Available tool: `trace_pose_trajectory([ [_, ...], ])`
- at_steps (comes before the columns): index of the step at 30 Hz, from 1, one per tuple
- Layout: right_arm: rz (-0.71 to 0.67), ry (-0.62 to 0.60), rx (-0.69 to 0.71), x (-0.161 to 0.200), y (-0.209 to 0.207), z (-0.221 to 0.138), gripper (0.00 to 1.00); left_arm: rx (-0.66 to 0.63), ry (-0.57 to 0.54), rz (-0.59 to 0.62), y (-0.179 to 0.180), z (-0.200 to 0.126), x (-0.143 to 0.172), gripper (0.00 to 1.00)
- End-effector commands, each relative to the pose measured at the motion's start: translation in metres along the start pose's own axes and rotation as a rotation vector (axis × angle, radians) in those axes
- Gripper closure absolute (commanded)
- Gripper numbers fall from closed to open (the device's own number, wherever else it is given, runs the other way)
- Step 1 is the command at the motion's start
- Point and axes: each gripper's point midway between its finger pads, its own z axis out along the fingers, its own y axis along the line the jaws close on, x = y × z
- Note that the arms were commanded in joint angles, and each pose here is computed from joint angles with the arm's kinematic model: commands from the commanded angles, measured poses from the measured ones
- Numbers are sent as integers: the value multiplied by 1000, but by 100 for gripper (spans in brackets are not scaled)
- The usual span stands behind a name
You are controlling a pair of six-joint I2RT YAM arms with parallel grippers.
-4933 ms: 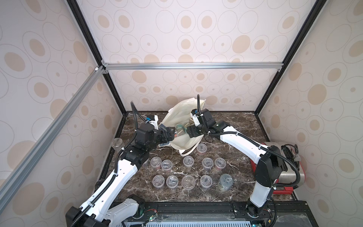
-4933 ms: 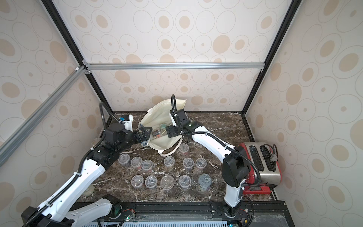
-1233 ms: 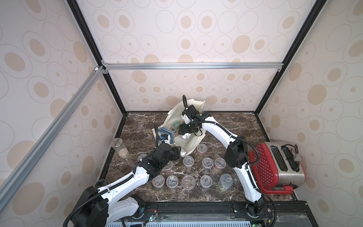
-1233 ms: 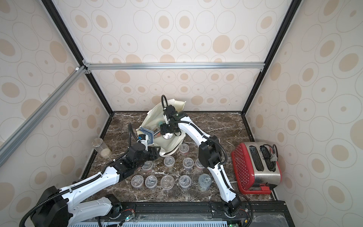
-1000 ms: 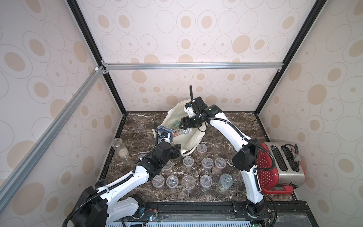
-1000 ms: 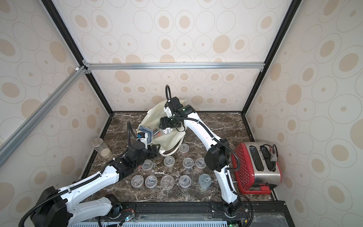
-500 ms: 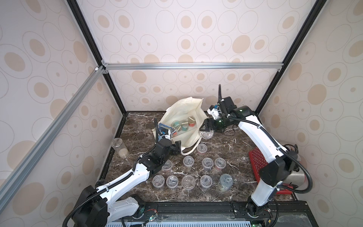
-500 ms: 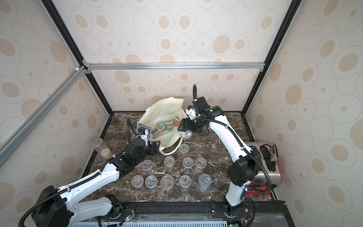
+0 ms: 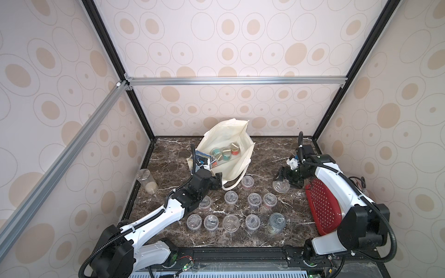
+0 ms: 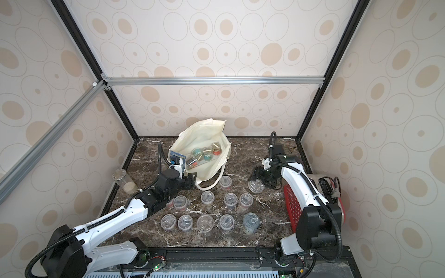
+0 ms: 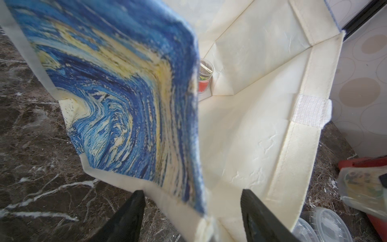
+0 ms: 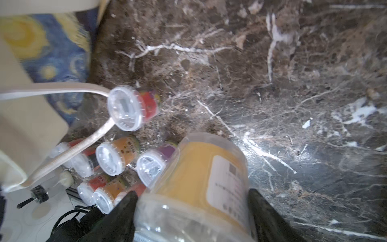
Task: Take out the seed jars from the canvas bag
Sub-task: Place the seed jar at the center of the board.
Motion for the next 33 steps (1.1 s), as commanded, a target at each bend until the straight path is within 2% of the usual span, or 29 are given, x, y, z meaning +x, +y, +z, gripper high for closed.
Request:
trace_pose_trajectory([
  [1, 61, -5, 67, -7, -24, 20, 29, -6, -52, 22, -4, -8, -23, 27],
  [8, 125, 11, 174, -5, -56, 45, 25, -9, -59, 26, -3, -11, -25, 26],
  [11, 146, 15, 168, -4, -56, 47, 17, -12, -54, 29, -2, -11, -24, 27],
  [14, 157, -31, 184, -10, -56, 37, 8, -22, -44, 13, 0, -10, -21, 28],
  [15, 158, -50, 190, -12, -56, 32, 1, -22, -40, 10, 1, -11, -19, 28],
  [20, 100, -163, 239, -20, -47, -3, 2, -13, -25, 2, 3, -11, -11, 28],
  [25, -162, -340, 253, -29, 16, -49, 0, -14, -1, 7, 8, -12, 2, 28],
  [29, -436, -422, 107, -16, 110, -60, 3, -13, 16, 12, 10, -11, 11, 30],
  [33, -622, -450, -38, 2, 189, -58, 5, -7, 36, -10, 11, -10, 19, 31],
])
